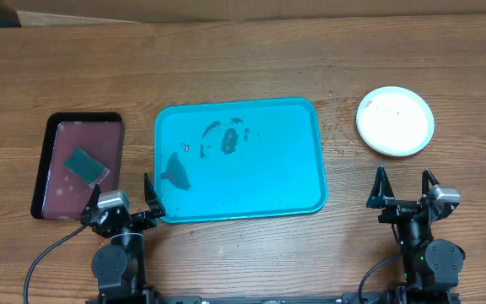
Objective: Clean dirty plates on tray and stack at the side
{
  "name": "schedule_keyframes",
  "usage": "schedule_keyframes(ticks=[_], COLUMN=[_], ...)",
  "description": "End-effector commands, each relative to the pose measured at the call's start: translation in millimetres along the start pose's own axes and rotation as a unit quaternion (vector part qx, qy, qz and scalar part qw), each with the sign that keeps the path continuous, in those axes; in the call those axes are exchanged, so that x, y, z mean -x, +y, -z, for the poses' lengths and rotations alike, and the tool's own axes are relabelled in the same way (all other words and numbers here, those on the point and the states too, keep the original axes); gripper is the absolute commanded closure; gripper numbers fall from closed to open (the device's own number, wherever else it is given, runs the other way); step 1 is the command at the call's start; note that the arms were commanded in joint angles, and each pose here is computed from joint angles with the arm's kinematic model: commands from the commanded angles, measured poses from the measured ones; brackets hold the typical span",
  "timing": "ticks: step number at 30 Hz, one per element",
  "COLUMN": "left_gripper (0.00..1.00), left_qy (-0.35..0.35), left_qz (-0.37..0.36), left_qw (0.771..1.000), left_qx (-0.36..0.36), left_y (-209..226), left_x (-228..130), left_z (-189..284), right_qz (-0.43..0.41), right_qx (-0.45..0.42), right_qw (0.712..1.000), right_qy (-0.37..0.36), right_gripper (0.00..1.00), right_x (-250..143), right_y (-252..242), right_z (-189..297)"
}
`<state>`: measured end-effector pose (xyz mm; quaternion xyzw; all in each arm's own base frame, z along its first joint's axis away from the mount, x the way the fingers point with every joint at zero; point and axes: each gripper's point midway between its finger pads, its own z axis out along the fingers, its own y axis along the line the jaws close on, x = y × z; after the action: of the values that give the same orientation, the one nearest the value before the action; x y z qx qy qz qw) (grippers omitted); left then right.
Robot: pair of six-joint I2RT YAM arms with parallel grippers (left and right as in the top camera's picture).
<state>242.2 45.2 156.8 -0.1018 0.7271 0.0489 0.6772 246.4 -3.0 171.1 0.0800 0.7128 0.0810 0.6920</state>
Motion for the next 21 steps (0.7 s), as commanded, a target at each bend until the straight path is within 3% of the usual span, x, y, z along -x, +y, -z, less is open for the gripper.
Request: schedule_keyframes(ticks=[1,21], left_gripper=[0.00,0.00], left_qy=[-0.004,-0.004], left_qz=[-0.009,-0.009], left_qw=[1.000,1.000], left_qx=[-0.003,-0.003], left_y=[-1.3,-1.3], left_x=[0.9,0.8], left_z=[0.5,0.4], right_qz=[0.002,0.005], right_qx=[-0.004,-0.011], right_qw=[1.000,1.000], right_qy=[-0.004,-0.005], right_gripper=[0.00,0.00], right_x=[-0.9,-0.4], right_y=[-2.1,-4.3], right_z=[-0.1,0.0])
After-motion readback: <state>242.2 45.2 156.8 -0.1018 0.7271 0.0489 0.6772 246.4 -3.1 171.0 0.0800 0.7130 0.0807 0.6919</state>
